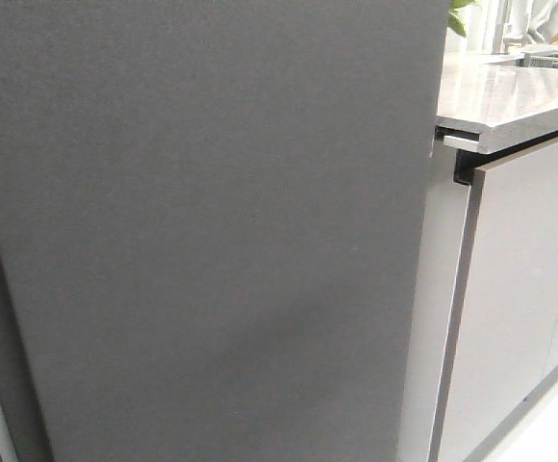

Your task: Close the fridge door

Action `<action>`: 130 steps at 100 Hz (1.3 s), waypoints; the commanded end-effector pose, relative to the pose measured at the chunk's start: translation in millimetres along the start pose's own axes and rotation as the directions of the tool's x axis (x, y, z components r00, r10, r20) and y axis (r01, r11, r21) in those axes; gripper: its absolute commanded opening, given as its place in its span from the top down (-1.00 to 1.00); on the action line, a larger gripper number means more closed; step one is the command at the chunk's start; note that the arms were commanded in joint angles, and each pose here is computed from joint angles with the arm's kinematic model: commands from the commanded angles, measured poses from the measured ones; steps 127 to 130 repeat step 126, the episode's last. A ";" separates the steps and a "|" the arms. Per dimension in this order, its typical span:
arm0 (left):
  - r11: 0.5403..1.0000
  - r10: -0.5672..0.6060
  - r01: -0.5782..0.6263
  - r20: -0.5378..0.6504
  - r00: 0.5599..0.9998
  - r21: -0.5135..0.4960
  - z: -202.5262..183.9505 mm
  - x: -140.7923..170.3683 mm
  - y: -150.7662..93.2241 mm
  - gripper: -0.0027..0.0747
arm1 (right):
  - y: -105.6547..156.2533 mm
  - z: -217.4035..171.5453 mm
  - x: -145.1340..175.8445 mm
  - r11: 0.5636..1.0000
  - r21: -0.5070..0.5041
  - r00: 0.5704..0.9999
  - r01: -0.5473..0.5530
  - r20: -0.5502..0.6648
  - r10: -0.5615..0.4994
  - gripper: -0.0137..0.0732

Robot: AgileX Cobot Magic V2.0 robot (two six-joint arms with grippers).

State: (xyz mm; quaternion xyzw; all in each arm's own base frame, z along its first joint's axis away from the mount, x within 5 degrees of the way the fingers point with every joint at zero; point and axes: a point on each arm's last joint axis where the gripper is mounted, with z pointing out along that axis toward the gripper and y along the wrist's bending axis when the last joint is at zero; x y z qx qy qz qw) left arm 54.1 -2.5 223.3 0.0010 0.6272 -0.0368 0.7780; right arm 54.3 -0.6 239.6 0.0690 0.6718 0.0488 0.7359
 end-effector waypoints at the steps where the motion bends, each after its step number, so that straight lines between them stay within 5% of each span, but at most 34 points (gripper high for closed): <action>1: 1.000 -0.007 0.007 0.048 0.999 -0.006 -1.4 4.6 0.8 0.98 | -6.4 -1.3 5.7 0.999 0.051 0.997 0.001 0.082 -0.005 0.79; 21: 1.000 -0.007 0.007 0.048 0.999 -0.006 -1.4 4.6 0.8 0.98 | -10.0 -2.2 35.8 0.999 0.047 1.000 0.010 0.000 -0.010 0.79; 130: 1.000 -0.007 0.007 0.048 0.999 -0.006 -1.4 4.6 0.8 0.98 | -8.8 -2.2 39.4 0.999 0.033 0.999 0.017 -0.040 -0.016 0.79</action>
